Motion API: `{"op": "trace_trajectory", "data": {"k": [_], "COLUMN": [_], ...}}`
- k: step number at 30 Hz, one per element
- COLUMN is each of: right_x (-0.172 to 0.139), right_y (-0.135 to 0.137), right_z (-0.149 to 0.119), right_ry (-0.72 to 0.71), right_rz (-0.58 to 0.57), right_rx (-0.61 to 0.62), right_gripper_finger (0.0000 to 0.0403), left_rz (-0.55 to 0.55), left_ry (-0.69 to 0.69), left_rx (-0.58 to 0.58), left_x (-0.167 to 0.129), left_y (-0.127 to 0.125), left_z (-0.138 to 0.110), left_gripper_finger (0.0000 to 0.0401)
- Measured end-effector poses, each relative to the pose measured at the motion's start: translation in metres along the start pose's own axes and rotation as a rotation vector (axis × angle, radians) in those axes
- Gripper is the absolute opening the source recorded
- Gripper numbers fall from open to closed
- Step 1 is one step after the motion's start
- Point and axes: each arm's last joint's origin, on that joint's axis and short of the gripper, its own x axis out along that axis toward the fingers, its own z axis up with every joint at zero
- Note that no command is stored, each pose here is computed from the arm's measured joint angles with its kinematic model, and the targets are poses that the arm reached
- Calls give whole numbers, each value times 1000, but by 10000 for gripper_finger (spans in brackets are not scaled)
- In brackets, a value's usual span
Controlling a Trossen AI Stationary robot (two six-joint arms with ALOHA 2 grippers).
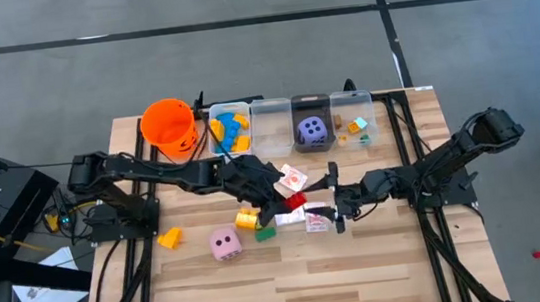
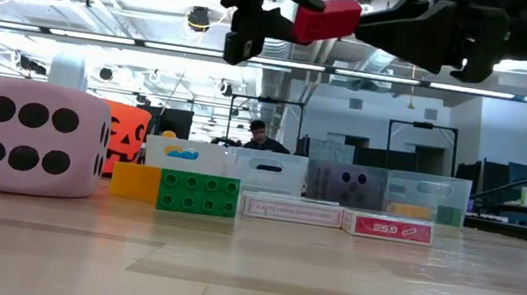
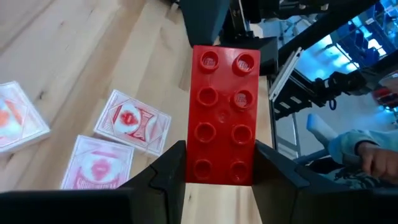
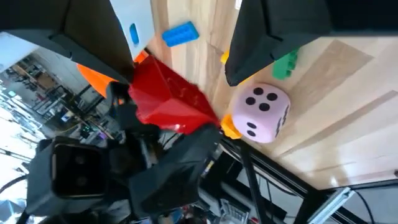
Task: Pick & Place Toys
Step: Put the red game piece into the right transparent bin
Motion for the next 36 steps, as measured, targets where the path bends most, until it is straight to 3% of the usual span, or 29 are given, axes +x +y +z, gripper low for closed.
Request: {"op": "trace_trajectory", "data": {"k": [4,9,26,30,36], "right_x": [0,0,0,0,0], "right_y": [1,1,5,5,5], "right_z": [1,1,-2,-2,-2], "right_ry": [-11,-9,1,2,4], "right_rz": [6,15,85,86,83], "right_rx": [-1,-2,-6,-6,8], "right_gripper_finger": [255,255,252,225,152], "left_rz": [-41,-50,-123,-124,-118], "left_ry": [-10,19,-19,-20,-8], "left_rx": [9,-65,-49,-49,-46], "left_x": [16,33,27,27,27], "left_y": [2,11,3,3,4], "left_z": [-2,-8,-2,-1,-3], "left_gripper_finger": [132,132,132,132,132]}}
